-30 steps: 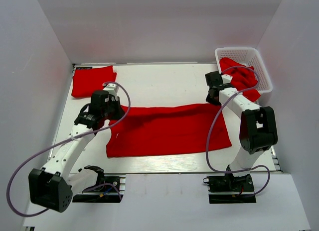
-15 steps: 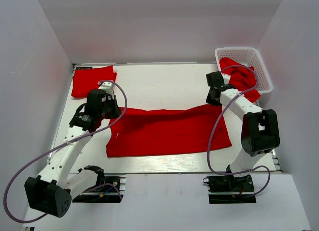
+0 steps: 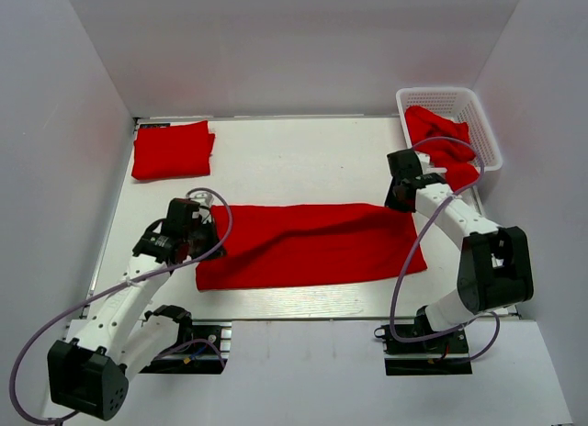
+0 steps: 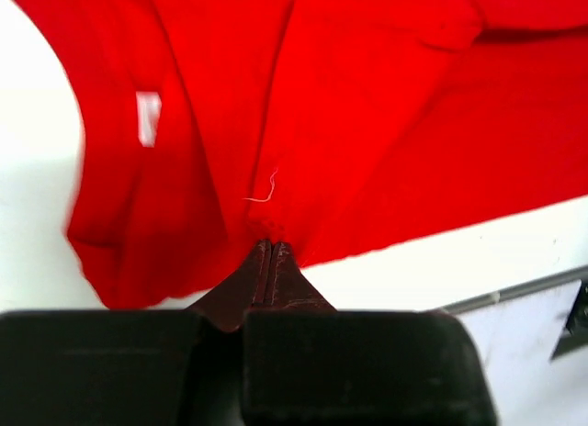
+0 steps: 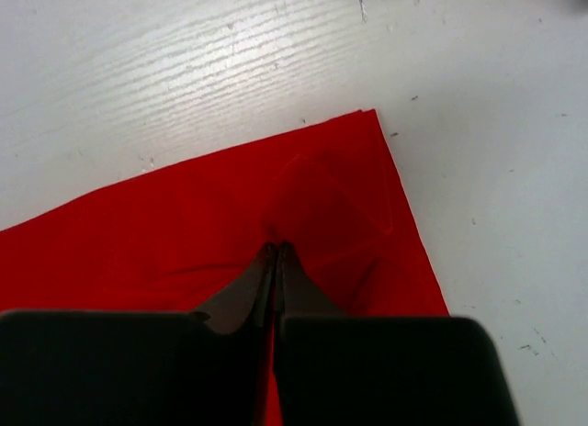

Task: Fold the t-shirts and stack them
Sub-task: Fold the other side of the tshirt into a rectangle

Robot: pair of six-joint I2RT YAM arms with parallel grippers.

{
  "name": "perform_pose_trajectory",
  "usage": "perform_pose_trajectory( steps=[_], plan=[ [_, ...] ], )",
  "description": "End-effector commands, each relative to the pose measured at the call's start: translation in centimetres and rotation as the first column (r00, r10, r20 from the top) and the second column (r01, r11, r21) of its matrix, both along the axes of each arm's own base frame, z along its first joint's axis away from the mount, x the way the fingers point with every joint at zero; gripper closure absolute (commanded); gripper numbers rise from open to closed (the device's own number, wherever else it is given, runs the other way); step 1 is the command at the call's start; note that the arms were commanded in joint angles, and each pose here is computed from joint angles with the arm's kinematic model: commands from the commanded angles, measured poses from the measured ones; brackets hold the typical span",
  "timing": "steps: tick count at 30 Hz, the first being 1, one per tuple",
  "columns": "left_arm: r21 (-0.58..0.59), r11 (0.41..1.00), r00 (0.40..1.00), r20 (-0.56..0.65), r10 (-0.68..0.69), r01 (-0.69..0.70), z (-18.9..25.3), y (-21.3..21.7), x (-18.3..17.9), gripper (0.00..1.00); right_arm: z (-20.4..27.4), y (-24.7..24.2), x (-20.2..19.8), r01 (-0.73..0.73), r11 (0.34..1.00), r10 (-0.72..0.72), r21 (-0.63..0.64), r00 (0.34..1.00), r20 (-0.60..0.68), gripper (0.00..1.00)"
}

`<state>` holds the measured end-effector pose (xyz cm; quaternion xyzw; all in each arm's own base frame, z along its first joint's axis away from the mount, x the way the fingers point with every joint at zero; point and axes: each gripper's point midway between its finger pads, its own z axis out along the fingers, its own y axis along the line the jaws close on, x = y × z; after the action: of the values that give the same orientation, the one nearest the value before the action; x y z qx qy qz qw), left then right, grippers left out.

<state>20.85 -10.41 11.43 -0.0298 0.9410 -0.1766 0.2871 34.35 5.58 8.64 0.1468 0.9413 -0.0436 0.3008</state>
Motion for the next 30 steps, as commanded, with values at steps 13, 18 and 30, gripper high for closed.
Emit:
perform_pose_trajectory(
  steps=[13,18,30],
  plan=[
    [-0.044,0.995,0.984,-0.159,0.083,-0.091,-2.6,-0.4,-2.2,1.00,-2.0,-0.4,-3.3,-0.002,1.000,0.002,0.012,0.998,-0.056,1.00],
    [-0.041,0.991,0.972,-0.205,0.116,-0.127,-3.2,-0.4,-2.8,1.00,-2.7,-0.4,-4.0,-0.002,1.000,0.003,0.015,0.997,-0.082,0.95],
    [0.155,0.960,0.891,-0.361,0.275,-0.234,-2.5,2.4,-5.1,0.00,-1.7,-1.4,-5.4,0.029,0.999,-0.030,-0.014,0.995,-0.091,0.41]
  ],
)
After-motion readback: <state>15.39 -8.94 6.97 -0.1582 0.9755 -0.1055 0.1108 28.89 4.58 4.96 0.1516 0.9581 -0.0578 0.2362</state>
